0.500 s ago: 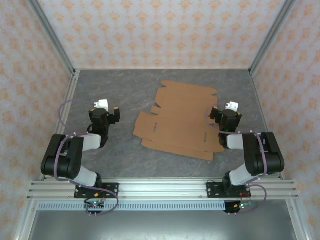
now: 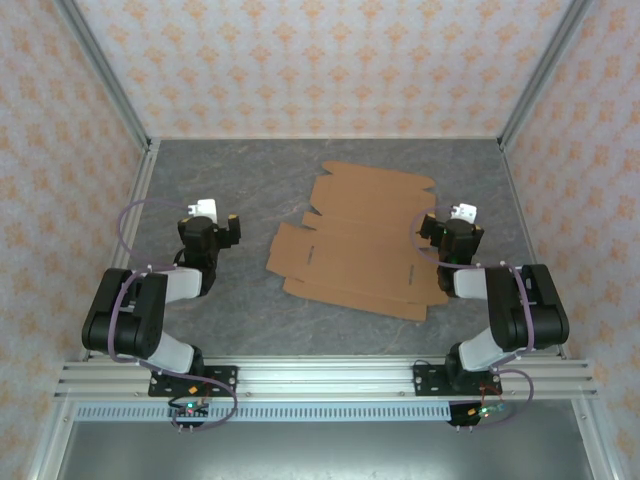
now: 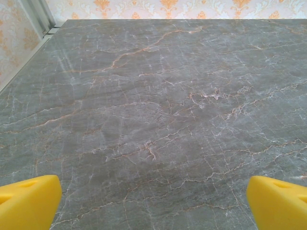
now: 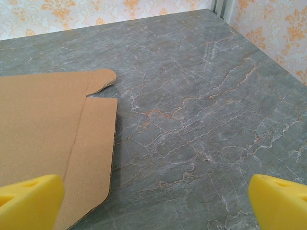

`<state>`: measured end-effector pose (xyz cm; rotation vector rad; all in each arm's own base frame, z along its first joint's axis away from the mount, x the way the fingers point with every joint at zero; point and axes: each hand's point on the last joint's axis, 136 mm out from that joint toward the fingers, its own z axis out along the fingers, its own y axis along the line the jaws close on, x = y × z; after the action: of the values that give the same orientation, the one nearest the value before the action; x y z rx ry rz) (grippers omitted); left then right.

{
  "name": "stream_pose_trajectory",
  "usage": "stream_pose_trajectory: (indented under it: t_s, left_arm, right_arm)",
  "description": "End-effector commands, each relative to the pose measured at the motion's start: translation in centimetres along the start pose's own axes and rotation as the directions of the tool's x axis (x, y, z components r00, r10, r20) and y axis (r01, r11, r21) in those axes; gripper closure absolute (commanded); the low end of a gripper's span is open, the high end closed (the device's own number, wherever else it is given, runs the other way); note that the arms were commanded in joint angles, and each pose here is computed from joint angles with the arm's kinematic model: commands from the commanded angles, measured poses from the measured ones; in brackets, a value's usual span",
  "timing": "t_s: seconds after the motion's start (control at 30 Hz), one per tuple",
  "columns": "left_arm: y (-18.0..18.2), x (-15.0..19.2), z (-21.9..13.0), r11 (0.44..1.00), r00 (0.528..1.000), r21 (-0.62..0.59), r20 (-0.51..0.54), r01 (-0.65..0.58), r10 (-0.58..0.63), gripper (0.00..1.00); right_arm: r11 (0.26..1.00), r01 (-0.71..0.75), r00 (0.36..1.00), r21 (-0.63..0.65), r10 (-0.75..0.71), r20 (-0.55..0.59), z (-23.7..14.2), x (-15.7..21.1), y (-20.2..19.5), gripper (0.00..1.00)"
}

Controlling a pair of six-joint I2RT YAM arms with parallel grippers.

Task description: Fold the paper box

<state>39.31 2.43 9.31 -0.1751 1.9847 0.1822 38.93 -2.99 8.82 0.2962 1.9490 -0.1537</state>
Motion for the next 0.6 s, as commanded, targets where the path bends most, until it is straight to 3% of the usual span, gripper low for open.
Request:
stream_pose_trajectory:
  t_s: [0.0, 0.37, 0.57]
  left_arm:
    - [0.0, -0.1, 0.0, 1.0, 1.0, 0.005, 0.015, -0.003, 0.002, 0.0]
    - [0.2, -0.2, -0.1, 1.0, 1.0, -0.001, 0.018, -0.002, 0.002, 0.0]
    - [3.1, -2.6, -2.0, 0.986, 0.998, -0.163, -0.052, 0.031, -0.04, 0.0]
  right_arm:
    - [1.0, -0.018, 1.0, -0.004, 0.018, 0.003, 0.2, -0.3, 0.1, 0.01]
    - [1.0, -0.017, 1.0, 0.0, 0.017, 0.011, 0.1, -0.5, 0.0, 0.01]
    - [0.995, -0.053, 0.998, 0.08, 0.052, 0.023, -1.7, -3.3, -1.5, 0.01]
